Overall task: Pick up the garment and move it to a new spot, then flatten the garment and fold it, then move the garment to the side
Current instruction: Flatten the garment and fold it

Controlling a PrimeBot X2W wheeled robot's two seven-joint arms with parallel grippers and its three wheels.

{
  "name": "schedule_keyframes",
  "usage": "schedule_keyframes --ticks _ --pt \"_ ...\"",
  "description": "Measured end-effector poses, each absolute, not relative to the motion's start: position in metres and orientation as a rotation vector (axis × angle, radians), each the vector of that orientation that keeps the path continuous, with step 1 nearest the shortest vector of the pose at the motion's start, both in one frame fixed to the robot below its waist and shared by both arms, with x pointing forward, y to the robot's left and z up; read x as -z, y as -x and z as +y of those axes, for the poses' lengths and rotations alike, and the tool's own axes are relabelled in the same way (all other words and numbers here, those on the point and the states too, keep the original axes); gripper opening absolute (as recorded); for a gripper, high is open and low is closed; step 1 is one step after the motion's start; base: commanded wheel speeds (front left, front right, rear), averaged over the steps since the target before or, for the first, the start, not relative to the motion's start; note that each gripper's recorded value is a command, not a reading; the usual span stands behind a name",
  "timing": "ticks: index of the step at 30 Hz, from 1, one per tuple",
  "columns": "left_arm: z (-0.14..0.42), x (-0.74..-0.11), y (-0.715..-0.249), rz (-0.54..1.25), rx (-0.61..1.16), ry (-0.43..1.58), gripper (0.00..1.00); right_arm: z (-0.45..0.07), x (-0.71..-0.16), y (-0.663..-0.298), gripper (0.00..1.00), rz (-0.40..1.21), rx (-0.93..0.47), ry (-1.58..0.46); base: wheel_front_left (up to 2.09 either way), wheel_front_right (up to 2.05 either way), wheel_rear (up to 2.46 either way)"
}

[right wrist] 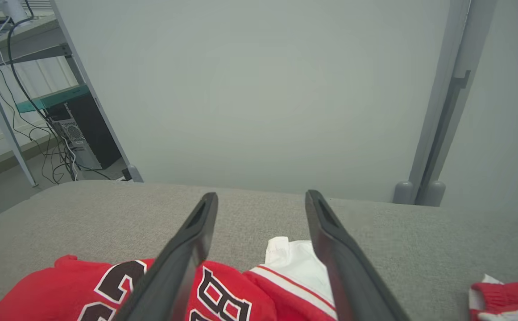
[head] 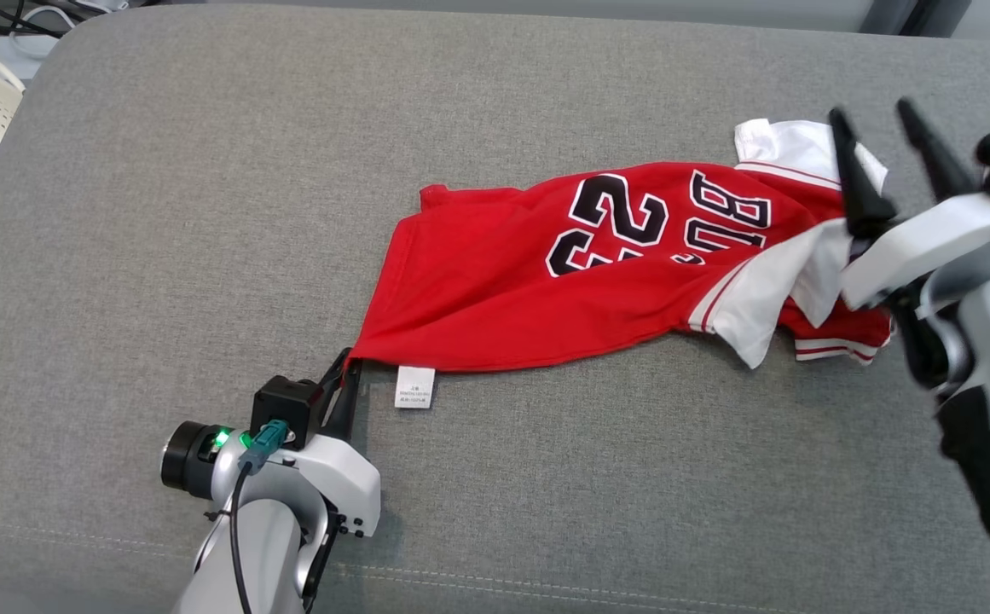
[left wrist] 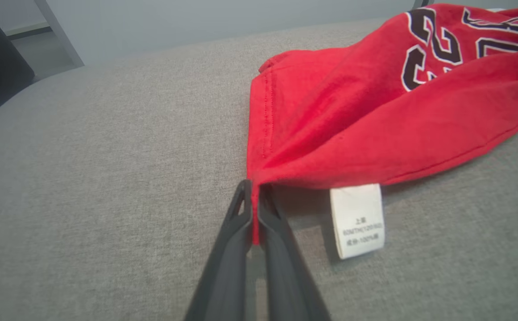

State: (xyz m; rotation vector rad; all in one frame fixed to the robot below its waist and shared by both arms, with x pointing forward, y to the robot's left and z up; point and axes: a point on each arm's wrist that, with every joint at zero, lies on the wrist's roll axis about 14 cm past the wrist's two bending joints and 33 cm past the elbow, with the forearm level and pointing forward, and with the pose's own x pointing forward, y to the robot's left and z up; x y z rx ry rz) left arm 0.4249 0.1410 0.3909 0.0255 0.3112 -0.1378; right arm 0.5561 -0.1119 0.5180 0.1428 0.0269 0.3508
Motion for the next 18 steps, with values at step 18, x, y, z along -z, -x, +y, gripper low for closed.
schedule_keyframes --ticks 18 --pt "0.106 -0.399 -0.433 0.284 0.226 -0.008 0.00 -0.145 -0.434 -0.451 1.00 0.211 -0.282 -0.233 0.00 0.00 0.00"
